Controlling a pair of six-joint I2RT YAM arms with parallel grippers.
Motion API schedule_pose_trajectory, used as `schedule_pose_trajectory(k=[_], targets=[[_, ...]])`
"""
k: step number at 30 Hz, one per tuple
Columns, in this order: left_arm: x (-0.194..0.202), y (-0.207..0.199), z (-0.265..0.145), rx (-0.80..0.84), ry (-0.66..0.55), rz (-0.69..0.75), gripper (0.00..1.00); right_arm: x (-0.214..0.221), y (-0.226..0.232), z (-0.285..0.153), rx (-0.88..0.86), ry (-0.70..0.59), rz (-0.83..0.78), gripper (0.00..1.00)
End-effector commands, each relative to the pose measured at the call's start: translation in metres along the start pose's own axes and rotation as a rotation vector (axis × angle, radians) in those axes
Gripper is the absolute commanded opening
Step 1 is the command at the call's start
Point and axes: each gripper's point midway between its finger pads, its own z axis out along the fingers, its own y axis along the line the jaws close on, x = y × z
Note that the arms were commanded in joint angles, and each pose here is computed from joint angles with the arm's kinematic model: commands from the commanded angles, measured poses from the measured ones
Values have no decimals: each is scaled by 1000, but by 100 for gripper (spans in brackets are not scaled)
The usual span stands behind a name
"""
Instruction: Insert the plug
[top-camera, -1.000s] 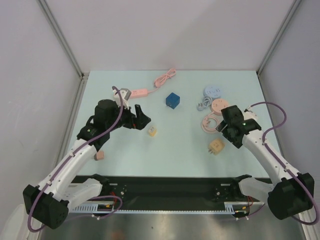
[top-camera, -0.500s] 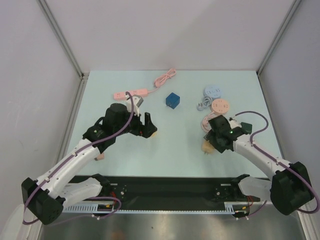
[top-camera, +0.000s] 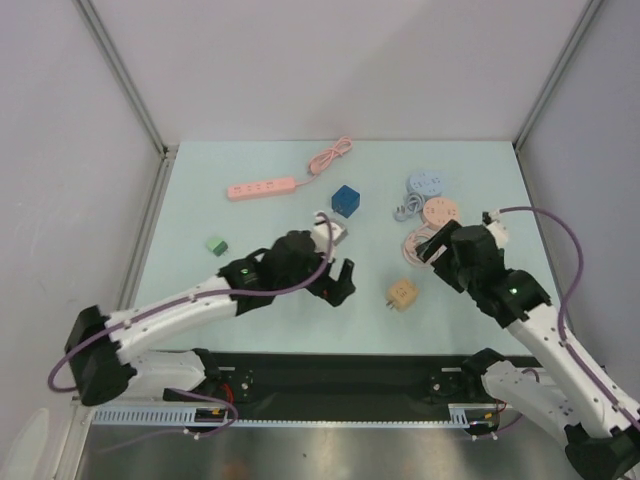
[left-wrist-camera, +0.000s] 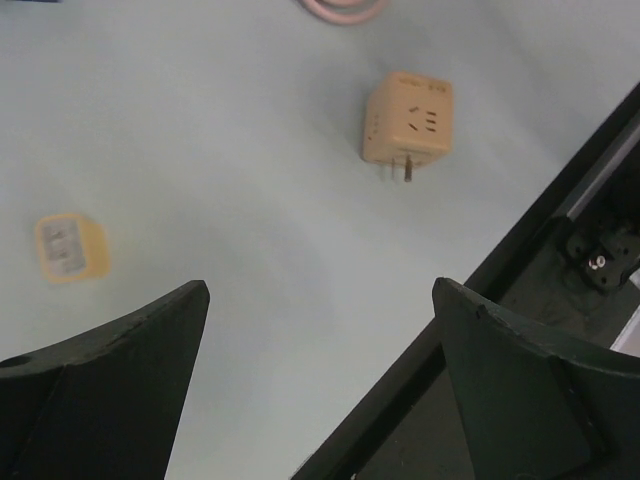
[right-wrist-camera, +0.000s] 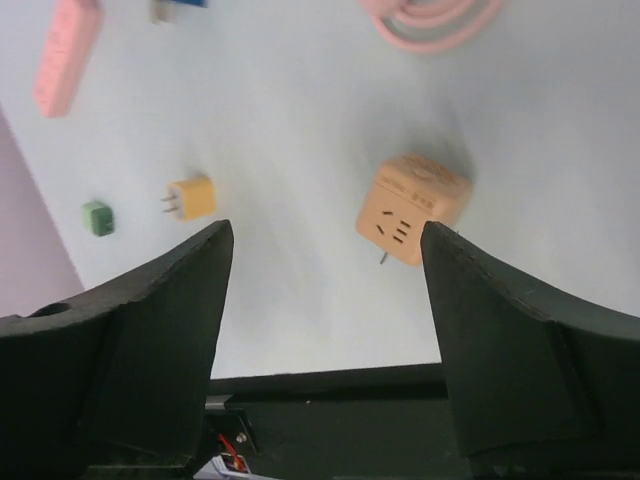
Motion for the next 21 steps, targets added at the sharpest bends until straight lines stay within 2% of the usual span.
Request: schedule_pose_trajectory(k=[1,2,3,6,7,11,17,21], targets=[[-18,-29,37,50,-53,116,100,-45,19,-32,-133,-127,-171,81],[-28,-43,44,74,-68,133,99,-49,23,-38,-163,-132,-177,82],[-17,-47,67,80,-29,153,98,-61,28,-48,-199,-167,-197,83],[-21,-71,94,94,-20,225,97,-87,37,-77,-283,-251,-188,83],[-4,-72,112,86,30,258,96,-97,44,-93,-326,-290,-187,83],[4,-93,143,110,66,278,95,-116,61,-132,-415,-370,-209,84],[6,-107,163,155,75,274,91,-125,73,-165,-511,-426,-224,86],[23,-103,180,135,126,289,89,-128,70,-180,-535,-470,-209,87]])
